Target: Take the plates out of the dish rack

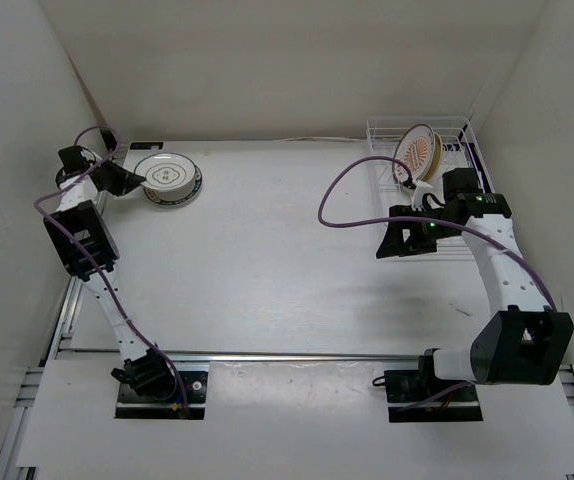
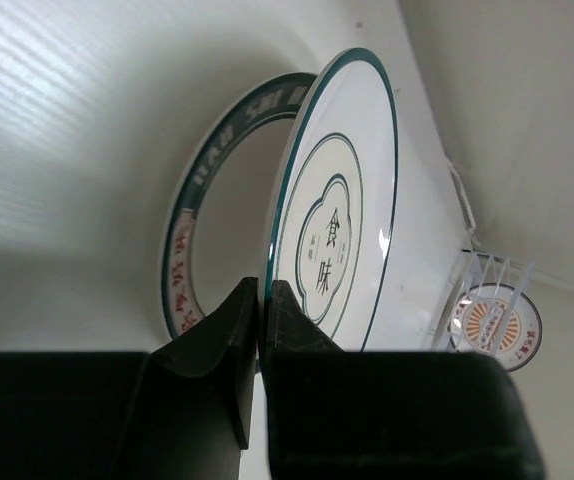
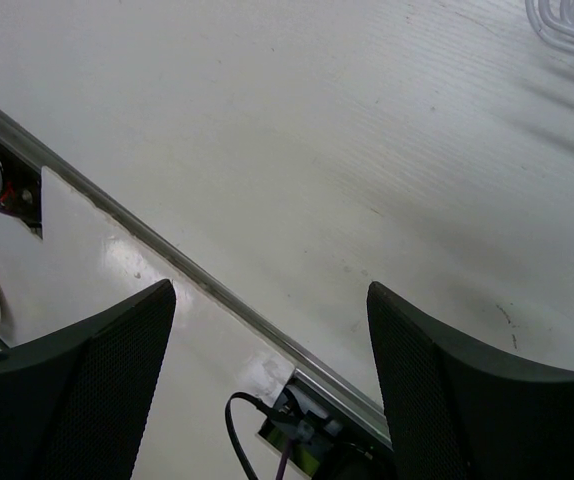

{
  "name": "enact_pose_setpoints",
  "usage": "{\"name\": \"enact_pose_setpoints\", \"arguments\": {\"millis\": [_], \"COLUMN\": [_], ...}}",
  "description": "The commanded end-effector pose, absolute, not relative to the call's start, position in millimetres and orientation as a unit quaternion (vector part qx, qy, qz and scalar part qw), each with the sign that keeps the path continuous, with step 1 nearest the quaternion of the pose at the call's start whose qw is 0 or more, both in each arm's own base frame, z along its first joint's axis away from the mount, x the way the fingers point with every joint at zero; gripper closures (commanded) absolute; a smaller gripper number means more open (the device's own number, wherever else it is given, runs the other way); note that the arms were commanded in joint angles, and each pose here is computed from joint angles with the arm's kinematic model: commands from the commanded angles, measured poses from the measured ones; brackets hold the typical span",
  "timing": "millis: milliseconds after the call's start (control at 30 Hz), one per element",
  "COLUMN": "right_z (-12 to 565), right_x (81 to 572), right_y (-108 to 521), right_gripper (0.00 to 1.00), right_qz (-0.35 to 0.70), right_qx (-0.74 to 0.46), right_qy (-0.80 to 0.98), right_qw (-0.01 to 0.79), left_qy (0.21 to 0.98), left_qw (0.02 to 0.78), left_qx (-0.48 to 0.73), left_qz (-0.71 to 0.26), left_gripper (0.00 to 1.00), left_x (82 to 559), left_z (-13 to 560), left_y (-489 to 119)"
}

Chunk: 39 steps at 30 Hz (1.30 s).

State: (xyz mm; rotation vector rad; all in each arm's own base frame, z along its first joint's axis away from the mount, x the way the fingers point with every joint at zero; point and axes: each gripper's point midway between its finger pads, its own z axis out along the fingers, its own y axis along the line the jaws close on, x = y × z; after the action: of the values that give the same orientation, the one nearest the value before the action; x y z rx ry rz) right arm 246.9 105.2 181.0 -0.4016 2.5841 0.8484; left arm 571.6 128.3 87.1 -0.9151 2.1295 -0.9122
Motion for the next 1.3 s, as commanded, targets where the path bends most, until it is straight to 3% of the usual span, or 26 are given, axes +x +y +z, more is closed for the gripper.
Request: {"name": "enact_pose_setpoints", "arguments": {"millis": [0,200,300,467,567,900,933,1267], "right_z": [185.9,182.6,184.0,182.0,181.9,187.0,186.9,188.5], "right_x": [252.2,249.8,251.2,251.3,251.3,251.5,248.4,246.8], "right_y": [107.3,107.3,108.9,109.2,109.2,112.3,113.5,111.3], "right_gripper": [0.19,0.19,0.19,0.19,0.19,0.18,0.18,0.18], "right_qz": [0.310,0.310,0.314,0.315,0.315,0.324,0.328,0.335], "right_qx": [-0.155,-0.155,-0.153,-0.148,-0.148,-0.149,-0.149,-0.140], "right_qy": [0.914,0.914,0.913,0.913,0.913,0.908,0.907,0.904], "right_qw": [0.210,0.209,0.212,0.211,0.211,0.218,0.218,0.224], "left_qy": [0.808,0.812,0.815,0.818,0.819,0.823,0.826,0.851], "left_qw": [0.312,0.301,0.300,0.302,0.303,0.321,0.326,0.362], "left_qx": [-0.363,-0.368,-0.369,-0.358,-0.352,-0.328,-0.318,-0.280], "left_qz": [-0.343,-0.338,-0.332,-0.333,-0.336,-0.333,-0.333,-0.259], "left_gripper": [0.89,0.88,0.82,0.48,0.34,0.29,0.24,0.24], "left_x": [572.4,568.3,566.5,566.0,565.6,562.6,564.1,571.6], "left_z": [77.6,63.9,59.2,59.4,60.1,79.3,84.9,103.3], "left_y": [123.5,123.1,124.2,123.3,121.9,120.4,114.8,116.5]}}
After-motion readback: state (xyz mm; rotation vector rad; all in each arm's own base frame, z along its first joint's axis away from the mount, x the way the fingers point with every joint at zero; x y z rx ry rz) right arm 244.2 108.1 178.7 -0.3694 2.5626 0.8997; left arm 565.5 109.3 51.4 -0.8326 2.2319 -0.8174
